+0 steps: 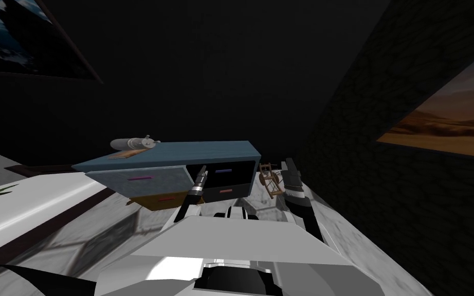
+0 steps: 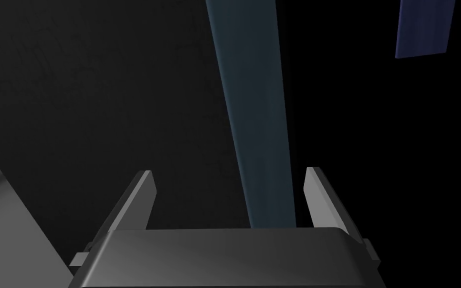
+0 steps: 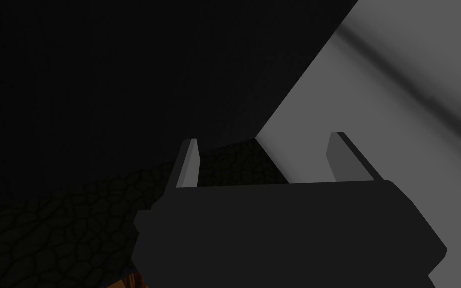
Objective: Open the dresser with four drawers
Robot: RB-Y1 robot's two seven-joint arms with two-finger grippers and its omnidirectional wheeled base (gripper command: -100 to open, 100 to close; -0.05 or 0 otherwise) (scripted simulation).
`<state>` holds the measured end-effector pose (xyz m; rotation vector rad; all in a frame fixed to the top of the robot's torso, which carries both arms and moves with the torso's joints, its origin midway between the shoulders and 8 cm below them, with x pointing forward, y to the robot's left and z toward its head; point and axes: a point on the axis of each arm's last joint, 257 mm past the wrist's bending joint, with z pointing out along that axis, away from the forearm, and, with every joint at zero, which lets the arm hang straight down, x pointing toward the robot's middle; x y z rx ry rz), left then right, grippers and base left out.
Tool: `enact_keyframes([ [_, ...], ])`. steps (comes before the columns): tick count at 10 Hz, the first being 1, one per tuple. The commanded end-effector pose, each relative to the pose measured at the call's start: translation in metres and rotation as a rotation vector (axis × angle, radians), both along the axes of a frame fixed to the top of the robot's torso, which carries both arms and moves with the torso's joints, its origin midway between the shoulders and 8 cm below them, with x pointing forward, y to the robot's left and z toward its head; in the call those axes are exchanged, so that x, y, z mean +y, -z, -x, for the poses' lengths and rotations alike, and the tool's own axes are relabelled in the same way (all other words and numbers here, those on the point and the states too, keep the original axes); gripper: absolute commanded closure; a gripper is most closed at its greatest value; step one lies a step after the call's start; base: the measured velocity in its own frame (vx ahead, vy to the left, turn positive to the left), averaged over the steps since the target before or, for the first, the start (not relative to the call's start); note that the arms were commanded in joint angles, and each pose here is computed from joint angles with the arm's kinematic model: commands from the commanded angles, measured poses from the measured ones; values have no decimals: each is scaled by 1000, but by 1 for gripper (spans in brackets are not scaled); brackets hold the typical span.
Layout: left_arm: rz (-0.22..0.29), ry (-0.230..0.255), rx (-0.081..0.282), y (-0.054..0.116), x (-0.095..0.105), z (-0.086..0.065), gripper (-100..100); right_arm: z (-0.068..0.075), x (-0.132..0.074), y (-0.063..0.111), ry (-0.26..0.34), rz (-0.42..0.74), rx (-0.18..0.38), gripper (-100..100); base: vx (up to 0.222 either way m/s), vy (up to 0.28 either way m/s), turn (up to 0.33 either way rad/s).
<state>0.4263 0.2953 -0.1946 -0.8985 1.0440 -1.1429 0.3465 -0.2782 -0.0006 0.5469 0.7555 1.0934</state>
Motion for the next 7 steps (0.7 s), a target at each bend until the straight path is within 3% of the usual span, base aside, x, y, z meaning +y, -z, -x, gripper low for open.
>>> enact_keyframes([
  [1, 7, -9, 34, 20, 4, 0, -100, 0, 0, 0, 0, 0, 0, 0, 33, -57, 14],
  [7, 40, -34, 117, 74, 12, 0, -100, 0, 0, 0, 0, 0, 0, 0, 34, -60, 13],
])
